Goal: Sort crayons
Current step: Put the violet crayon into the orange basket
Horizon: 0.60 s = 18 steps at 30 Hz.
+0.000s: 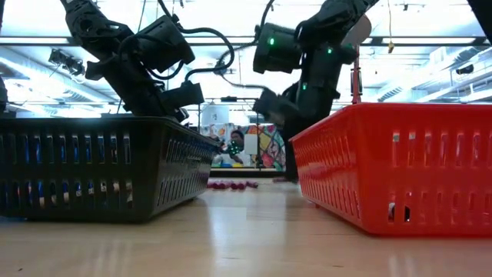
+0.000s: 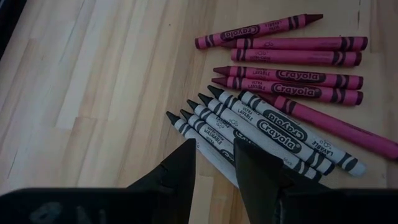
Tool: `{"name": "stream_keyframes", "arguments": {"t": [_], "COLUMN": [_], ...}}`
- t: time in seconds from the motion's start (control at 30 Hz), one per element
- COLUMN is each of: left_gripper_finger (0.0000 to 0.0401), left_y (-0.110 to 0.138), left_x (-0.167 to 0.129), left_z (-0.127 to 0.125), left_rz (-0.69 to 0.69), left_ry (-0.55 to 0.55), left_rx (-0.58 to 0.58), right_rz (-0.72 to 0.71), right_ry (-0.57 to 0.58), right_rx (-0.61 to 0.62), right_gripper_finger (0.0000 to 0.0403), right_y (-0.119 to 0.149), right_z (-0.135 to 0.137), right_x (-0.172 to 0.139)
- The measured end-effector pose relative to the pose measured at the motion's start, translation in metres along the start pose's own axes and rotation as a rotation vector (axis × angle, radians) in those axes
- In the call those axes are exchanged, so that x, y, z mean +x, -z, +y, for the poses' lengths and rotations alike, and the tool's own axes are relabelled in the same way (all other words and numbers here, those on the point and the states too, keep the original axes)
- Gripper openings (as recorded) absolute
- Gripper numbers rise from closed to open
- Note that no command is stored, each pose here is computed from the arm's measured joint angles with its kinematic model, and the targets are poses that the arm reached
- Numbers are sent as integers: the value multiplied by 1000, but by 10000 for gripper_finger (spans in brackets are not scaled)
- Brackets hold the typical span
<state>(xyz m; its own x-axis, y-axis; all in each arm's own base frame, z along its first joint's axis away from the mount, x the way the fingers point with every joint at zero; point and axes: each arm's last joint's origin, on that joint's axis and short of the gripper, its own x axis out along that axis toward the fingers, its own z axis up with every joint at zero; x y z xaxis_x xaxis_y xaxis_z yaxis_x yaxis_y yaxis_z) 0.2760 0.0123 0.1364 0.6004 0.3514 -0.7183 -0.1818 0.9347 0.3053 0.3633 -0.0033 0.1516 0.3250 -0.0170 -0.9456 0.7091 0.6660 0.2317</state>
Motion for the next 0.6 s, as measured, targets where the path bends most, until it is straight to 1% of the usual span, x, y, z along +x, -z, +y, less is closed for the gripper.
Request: {"name": "stream_keyframes", "arguments": {"t": [0.17,0.3,0.43,0.6], "left_gripper_finger": [118,118,118,118], "left_y": [0,1,1,1], "left_x": [0,0,0,0], "left_z": [0,0,0,0], "left_rz": [0,9,12,13], "left_ry": [0,1,1,1], "left_rx": [0,3,4,7], "right_rz": [-24,-32,-19,2], "right_ry": [-33,-85,-104,-46], "right_rx": [-3,13,38,92], "right_gripper_finger": [23,24,24,25], "right_y": [1,10,28,62], "right_z": [3,10,18,25], "right_x": [-22,-46,-71,-93]}}
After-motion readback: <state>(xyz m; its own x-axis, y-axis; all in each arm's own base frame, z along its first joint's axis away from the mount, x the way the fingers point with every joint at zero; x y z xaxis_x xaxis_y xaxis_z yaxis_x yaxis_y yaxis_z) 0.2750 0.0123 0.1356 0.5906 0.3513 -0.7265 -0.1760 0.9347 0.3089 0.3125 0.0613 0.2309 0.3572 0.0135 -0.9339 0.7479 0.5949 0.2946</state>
